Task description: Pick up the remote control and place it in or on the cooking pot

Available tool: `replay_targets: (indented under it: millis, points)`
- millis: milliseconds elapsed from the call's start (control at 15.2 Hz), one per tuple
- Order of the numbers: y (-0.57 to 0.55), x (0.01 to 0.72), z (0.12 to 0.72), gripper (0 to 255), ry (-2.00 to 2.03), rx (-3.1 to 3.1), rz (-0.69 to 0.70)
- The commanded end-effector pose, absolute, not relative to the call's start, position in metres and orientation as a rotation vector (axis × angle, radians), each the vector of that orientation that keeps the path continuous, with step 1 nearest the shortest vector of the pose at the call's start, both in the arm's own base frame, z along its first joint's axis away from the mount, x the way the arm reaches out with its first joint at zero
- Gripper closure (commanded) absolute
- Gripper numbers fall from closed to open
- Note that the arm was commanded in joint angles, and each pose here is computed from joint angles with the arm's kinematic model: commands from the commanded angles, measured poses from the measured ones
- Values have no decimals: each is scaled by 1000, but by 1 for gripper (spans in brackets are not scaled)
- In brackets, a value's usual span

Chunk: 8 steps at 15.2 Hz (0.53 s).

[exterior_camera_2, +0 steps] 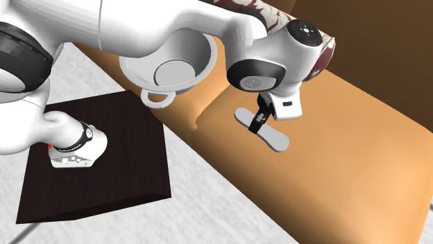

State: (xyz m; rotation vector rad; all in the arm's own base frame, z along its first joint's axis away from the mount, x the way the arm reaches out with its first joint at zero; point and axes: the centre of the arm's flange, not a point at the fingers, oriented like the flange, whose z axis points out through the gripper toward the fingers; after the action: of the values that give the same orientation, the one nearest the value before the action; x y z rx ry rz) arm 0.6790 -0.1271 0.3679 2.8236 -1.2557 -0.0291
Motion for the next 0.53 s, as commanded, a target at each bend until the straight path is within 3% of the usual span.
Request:
replay_targets:
  millis: [0,462]
  points:
    - [-129,688,354,0,-1280,2811,-29]
    - [-131,687,320,0,-1280,2811,-29]
